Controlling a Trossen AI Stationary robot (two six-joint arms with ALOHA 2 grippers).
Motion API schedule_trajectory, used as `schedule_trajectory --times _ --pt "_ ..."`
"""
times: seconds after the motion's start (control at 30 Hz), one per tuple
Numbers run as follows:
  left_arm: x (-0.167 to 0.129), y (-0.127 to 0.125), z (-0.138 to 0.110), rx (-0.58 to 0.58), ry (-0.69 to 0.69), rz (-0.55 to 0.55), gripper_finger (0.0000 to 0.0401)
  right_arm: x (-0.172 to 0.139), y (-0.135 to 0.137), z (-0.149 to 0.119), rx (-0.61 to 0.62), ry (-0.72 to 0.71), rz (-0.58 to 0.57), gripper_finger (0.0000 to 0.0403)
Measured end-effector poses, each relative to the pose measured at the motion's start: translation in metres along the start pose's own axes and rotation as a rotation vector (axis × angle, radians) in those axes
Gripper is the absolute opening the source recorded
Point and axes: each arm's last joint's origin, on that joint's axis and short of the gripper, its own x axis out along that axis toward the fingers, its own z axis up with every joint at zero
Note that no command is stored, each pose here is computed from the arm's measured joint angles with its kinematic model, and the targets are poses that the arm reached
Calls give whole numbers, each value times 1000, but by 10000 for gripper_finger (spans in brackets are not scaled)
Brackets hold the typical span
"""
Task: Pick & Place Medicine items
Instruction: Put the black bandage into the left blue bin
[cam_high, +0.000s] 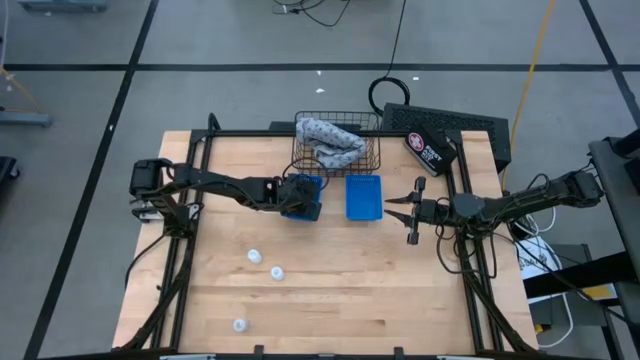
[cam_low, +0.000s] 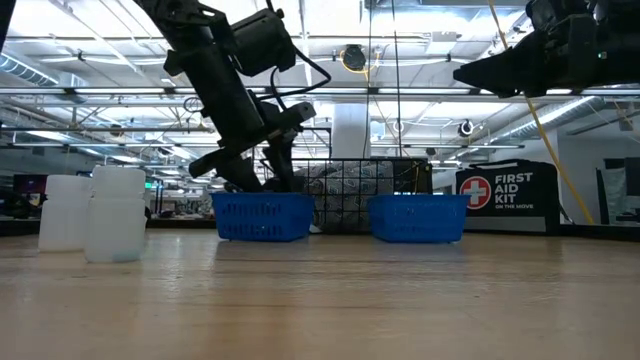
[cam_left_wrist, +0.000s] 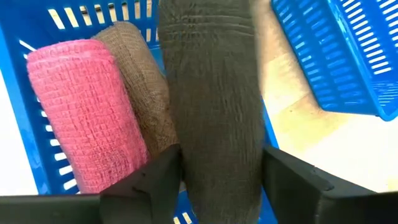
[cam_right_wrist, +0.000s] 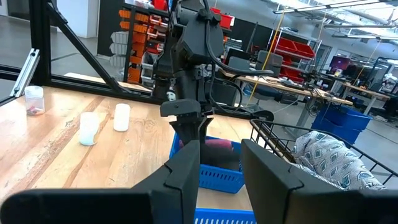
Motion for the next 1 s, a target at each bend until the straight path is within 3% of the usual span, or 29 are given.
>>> schedule_trajectory --times 0.27,1.0 --pt "0 0 0 0 -2 1 244 0 0 0 0 0 0 105" --pt "-2 -5 2 95 18 -82 246 0 0 0 0 0 0 105"
